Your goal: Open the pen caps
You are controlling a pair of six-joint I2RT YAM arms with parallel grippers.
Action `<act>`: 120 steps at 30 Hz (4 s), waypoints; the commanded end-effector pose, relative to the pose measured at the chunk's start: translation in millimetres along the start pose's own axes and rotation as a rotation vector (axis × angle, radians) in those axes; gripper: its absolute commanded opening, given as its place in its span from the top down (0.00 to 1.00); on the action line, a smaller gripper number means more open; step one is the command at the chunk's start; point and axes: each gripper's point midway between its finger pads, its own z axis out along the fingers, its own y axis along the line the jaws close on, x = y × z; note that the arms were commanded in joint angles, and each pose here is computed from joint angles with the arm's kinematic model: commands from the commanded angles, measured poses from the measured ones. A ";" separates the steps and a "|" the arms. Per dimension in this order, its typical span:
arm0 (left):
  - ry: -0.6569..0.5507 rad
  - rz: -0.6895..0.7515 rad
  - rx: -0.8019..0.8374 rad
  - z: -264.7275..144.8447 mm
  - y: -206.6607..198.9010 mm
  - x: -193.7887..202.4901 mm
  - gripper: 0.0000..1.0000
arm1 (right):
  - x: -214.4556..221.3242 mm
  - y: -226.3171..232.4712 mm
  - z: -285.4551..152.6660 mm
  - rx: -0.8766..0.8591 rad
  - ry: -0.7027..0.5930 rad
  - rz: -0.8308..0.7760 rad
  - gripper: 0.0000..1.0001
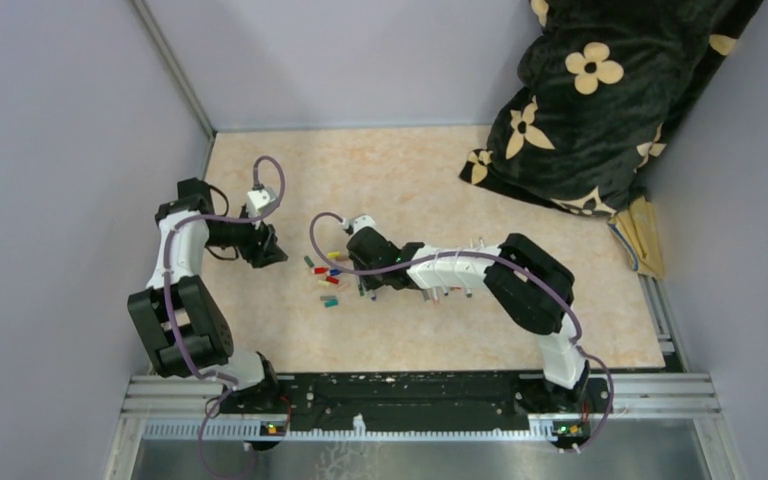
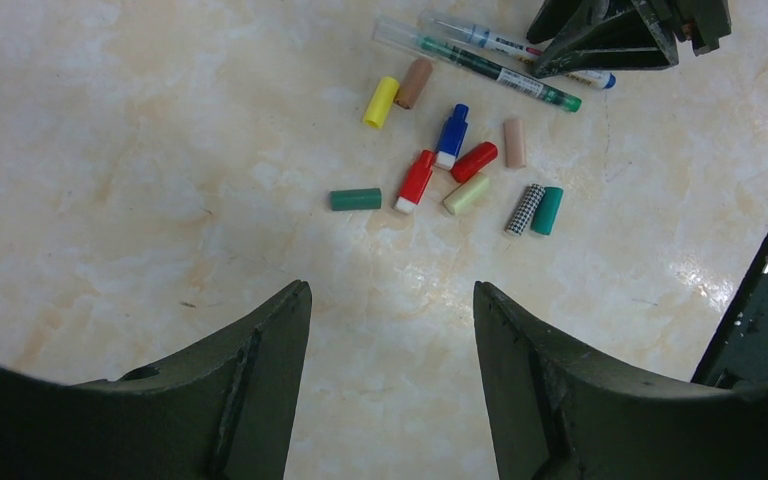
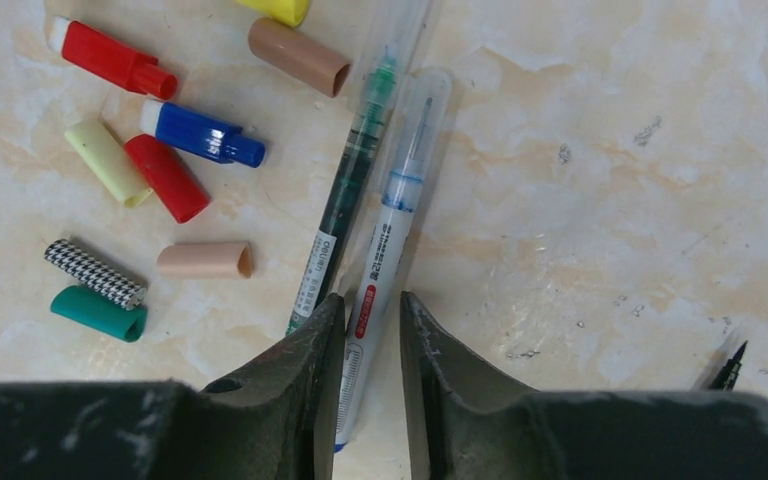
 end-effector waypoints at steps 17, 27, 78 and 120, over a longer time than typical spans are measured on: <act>-0.060 0.309 0.189 43.3 -74.5 -13.7 0.26 | -31.3 -23.7 -60.5 -0.265 -0.068 0.103 1.00; 0.024 0.691 0.241 73.7 -110.1 -42.1 0.25 | -19.9 31.0 -124.7 -0.799 0.125 0.075 1.00; 0.372 0.963 -0.102 78.5 -28.4 -24.1 0.77 | 24.4 24.2 -148.2 -0.829 0.175 0.162 1.00; -0.014 0.749 0.374 72.6 -166.3 -64.6 0.56 | -56.8 48.7 -161.2 -0.964 -0.028 0.150 1.00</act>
